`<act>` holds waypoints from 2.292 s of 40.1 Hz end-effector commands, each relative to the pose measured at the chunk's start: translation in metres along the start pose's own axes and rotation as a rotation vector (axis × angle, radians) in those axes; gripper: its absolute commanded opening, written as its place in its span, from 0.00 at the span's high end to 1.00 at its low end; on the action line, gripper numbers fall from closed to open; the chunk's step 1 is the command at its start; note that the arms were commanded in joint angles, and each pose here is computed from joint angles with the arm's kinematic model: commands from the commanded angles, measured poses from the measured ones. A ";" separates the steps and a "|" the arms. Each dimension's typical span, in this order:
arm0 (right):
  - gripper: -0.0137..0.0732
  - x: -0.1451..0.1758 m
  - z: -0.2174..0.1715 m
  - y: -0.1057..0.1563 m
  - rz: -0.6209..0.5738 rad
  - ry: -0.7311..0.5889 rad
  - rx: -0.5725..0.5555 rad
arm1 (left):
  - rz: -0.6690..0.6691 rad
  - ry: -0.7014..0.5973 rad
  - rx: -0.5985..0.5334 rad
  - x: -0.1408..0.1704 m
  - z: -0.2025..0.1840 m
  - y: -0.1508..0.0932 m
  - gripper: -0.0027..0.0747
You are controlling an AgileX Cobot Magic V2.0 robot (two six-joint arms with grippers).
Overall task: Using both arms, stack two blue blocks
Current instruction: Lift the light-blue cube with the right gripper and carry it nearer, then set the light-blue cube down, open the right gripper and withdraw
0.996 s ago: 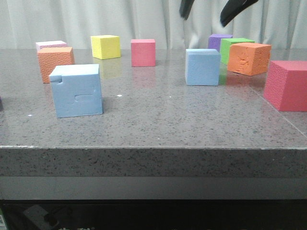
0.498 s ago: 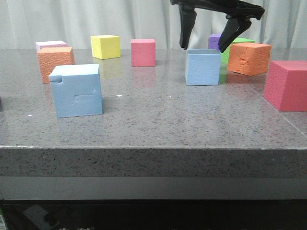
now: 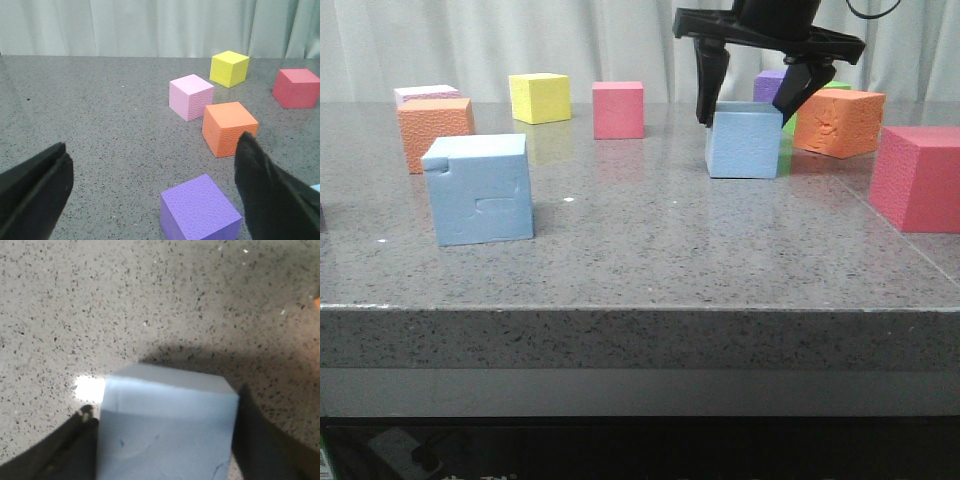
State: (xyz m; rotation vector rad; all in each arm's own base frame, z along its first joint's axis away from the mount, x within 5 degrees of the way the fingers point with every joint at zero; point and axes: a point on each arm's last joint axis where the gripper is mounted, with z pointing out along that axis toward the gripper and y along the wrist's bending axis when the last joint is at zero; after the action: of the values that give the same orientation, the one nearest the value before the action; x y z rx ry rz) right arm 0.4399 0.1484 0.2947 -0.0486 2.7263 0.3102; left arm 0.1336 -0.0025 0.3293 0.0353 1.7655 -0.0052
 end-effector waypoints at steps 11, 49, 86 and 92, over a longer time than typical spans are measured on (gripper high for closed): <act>0.47 -0.008 -0.058 0.007 -0.015 -0.128 -0.033 | -0.013 -0.119 -0.002 -0.019 -0.002 0.000 0.14; 0.48 0.051 -0.065 0.099 -0.246 0.021 -0.107 | -0.013 -0.145 -0.004 -0.021 -0.003 0.000 0.14; 0.21 0.050 -0.048 0.100 -0.231 0.035 -0.100 | -0.013 -0.145 -0.004 -0.021 -0.003 0.000 0.14; 0.21 0.050 -0.053 0.100 -0.232 0.027 -0.103 | -0.013 -0.145 -0.004 -0.021 -0.003 0.000 0.14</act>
State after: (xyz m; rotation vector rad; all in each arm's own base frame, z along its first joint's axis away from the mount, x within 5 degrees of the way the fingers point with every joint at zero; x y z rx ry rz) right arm 0.3763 0.2427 0.3058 -0.4039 2.7875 0.3474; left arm 0.1341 -0.0023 0.3320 0.0331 1.7350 -0.0034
